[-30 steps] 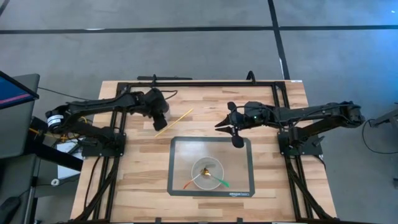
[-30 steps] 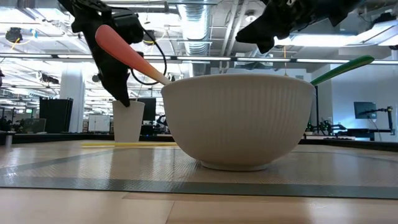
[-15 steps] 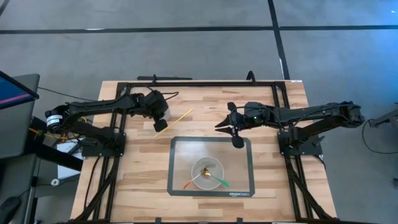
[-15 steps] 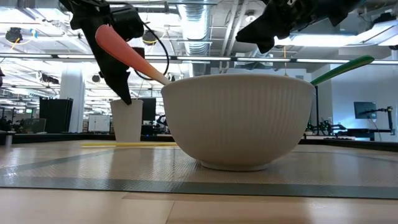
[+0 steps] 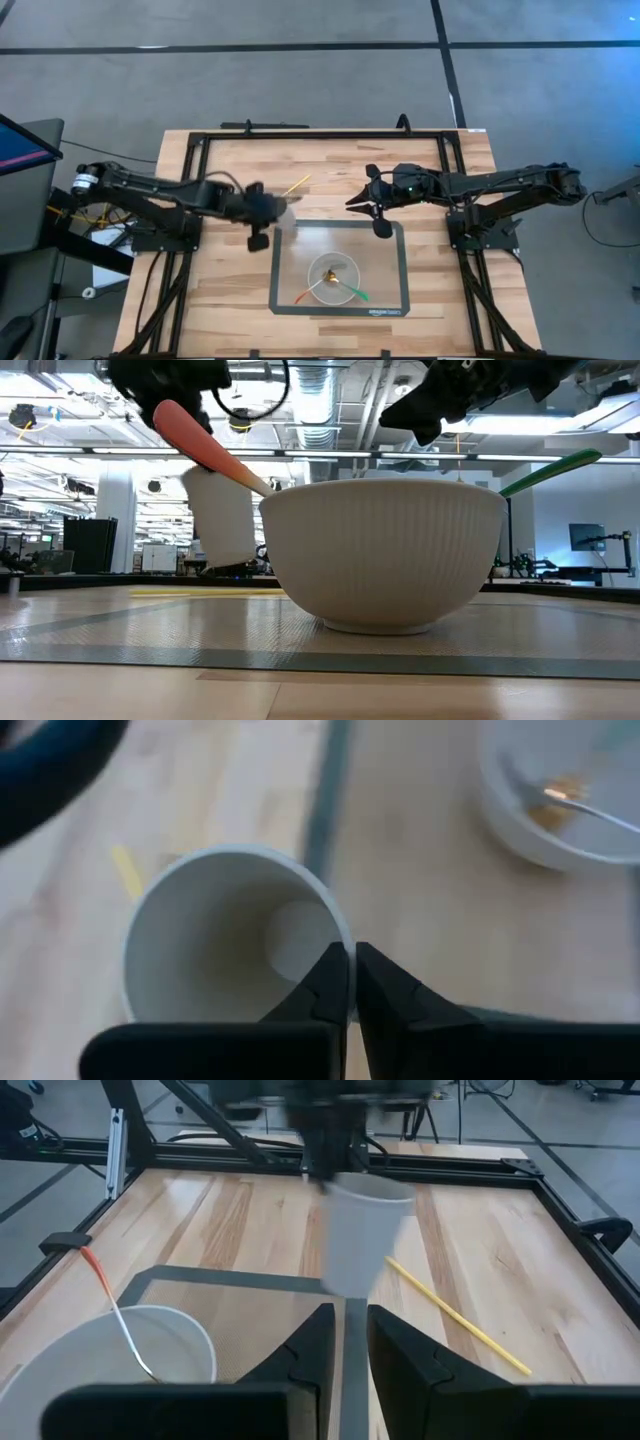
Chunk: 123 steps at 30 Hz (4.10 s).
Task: Pick & Place Utensil
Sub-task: Put the gray cup on the mat at the top left of the gray bowl, then put the yellow straw into the gray cup
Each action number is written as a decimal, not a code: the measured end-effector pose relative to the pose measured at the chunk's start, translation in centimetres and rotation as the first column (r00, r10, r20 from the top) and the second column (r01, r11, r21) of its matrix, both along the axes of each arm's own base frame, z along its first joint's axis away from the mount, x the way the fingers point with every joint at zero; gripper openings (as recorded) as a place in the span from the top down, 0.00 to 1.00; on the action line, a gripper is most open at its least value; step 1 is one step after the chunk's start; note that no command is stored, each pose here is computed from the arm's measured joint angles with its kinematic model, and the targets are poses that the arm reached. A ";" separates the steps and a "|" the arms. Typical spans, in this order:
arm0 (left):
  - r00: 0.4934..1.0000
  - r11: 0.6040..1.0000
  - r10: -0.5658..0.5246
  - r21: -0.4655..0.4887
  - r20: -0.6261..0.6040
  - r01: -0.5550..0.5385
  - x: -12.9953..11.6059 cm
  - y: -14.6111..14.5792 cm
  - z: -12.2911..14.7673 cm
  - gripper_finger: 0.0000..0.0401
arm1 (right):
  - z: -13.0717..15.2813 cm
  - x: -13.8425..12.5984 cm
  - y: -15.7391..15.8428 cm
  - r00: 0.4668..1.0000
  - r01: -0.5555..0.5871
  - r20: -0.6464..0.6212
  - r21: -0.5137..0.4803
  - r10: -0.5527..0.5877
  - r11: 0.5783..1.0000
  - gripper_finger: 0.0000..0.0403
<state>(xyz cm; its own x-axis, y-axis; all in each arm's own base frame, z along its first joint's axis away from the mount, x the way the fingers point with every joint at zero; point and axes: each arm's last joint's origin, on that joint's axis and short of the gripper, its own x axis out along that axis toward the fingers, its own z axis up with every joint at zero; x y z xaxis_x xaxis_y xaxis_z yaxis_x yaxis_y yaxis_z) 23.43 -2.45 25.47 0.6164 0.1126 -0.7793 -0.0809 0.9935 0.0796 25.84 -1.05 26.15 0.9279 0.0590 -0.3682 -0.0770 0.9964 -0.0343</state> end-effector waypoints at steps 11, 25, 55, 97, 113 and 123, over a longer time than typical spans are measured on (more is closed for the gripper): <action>0.995 0.994 -0.104 -0.030 -0.014 0.103 0.9 -4.4 -1.6 0.97 | 0.0 0.0 0.0 1.000 0.001 0.001 0.002 -0.001 1.000 0.86; 0.985 0.986 -0.168 0.012 -0.032 0.169 3.2 -5.1 -4.0 0.91 | 0.0 0.0 0.0 1.000 0.000 0.001 -0.001 0.000 1.000 0.86; 0.941 0.997 0.070 -0.049 0.331 -0.057 -4.4 -2.2 2.4 0.78 | -0.2 -0.1 0.0 1.000 0.001 -0.017 0.003 -0.001 1.000 0.86; 0.832 0.850 0.519 -0.227 0.195 -0.476 -11.3 1.7 -16.5 0.81 | -0.3 -0.1 0.0 0.999 0.012 -0.030 0.027 -0.011 1.000 0.86; 0.800 0.888 0.440 -0.333 0.408 -0.318 -9.6 0.8 -14.1 0.99 | -0.3 -0.1 0.0 0.999 0.011 -0.030 0.027 -0.011 1.000 0.86; 0.776 0.976 0.214 -0.092 0.593 -0.199 -7.1 -1.5 -8.6 0.99 | -0.3 -0.1 0.0 0.999 0.012 -0.031 0.027 -0.011 1.000 0.86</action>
